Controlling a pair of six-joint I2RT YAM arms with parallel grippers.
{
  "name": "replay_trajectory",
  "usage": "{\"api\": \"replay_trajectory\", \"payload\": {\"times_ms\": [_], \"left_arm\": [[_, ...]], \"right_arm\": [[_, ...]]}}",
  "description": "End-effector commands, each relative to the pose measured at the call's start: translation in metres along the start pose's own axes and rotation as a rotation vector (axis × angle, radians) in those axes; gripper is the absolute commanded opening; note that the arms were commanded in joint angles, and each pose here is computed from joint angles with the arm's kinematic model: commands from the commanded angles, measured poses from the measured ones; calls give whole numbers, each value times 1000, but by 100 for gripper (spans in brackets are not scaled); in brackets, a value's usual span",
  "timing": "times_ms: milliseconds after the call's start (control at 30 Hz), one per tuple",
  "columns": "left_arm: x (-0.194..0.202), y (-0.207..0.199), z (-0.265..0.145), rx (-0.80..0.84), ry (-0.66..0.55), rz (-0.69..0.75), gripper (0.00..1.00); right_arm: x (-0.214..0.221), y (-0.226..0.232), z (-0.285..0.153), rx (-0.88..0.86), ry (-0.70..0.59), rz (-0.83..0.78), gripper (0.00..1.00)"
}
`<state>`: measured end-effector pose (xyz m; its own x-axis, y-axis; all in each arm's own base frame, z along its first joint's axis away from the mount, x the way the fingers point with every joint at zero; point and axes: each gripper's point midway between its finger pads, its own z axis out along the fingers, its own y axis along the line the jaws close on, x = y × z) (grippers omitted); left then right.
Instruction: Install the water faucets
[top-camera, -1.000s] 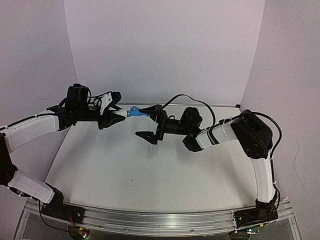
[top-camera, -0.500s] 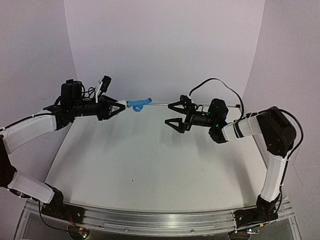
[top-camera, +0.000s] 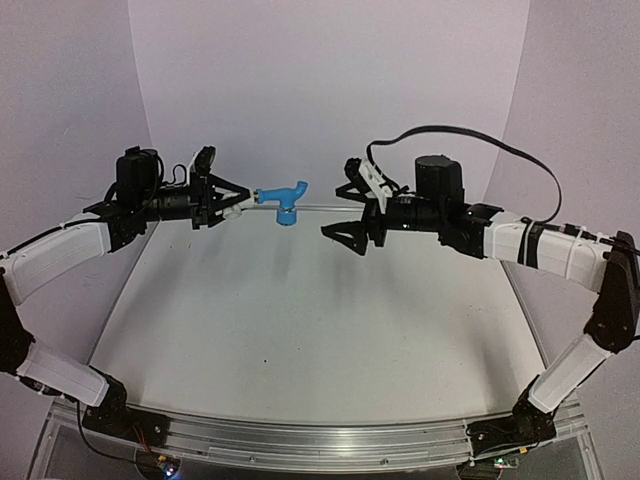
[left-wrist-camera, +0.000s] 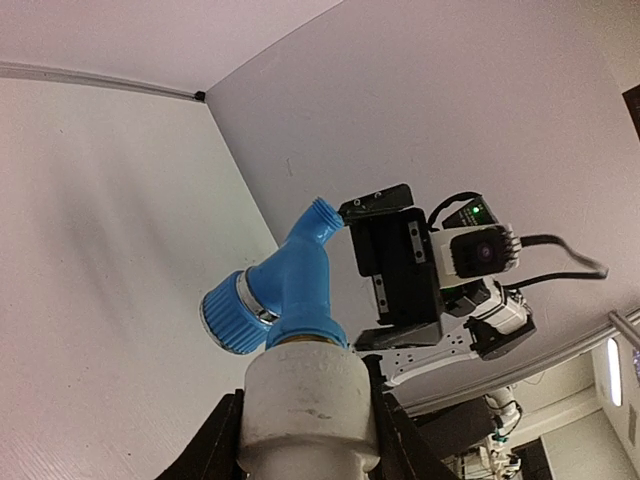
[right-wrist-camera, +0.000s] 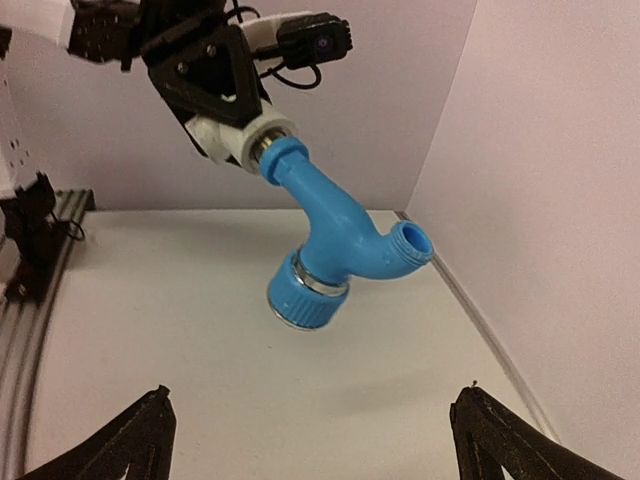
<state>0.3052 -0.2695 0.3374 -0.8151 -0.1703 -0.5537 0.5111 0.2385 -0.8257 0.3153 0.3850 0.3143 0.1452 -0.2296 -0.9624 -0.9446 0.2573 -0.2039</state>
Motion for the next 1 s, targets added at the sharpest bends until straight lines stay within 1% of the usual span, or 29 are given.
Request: {"api": "replay_trajectory", "payload": {"times_ms": [0,67,100,167,267,333,500,600,733,967], "left_arm": [[-13,-31,-2,92,10,-123,0],[-11,-29,1,98,37,-204,0],[-11,-28,1,98,40,-228,0],[-10,-25,2,94,51,-320,0],[-7,-21,3,87,63,-430,0],[-3,-12,3,68,63,-569,0],[-1,-17,2,77,85,-645,0],[-2,-23,0,87,93,-653,0],[4,-21,0,85,114,-686,0],[9,-23,-2,91,141,-702,0]], "right_arm": [[7,3,2,74,30,-507,98],[5,3,6,126,38,-674,98],[0,3,6,144,24,-725,98],[-15,5,4,188,-27,-887,98],[-22,2,4,232,-40,-1013,98],[-29,1,3,265,-63,-1126,98],[-17,6,13,253,-46,-1326,98],[-12,8,17,237,-42,-1382,98],[-17,15,23,242,-112,-1434,97],[-12,24,44,199,-170,-1488,96]]}}
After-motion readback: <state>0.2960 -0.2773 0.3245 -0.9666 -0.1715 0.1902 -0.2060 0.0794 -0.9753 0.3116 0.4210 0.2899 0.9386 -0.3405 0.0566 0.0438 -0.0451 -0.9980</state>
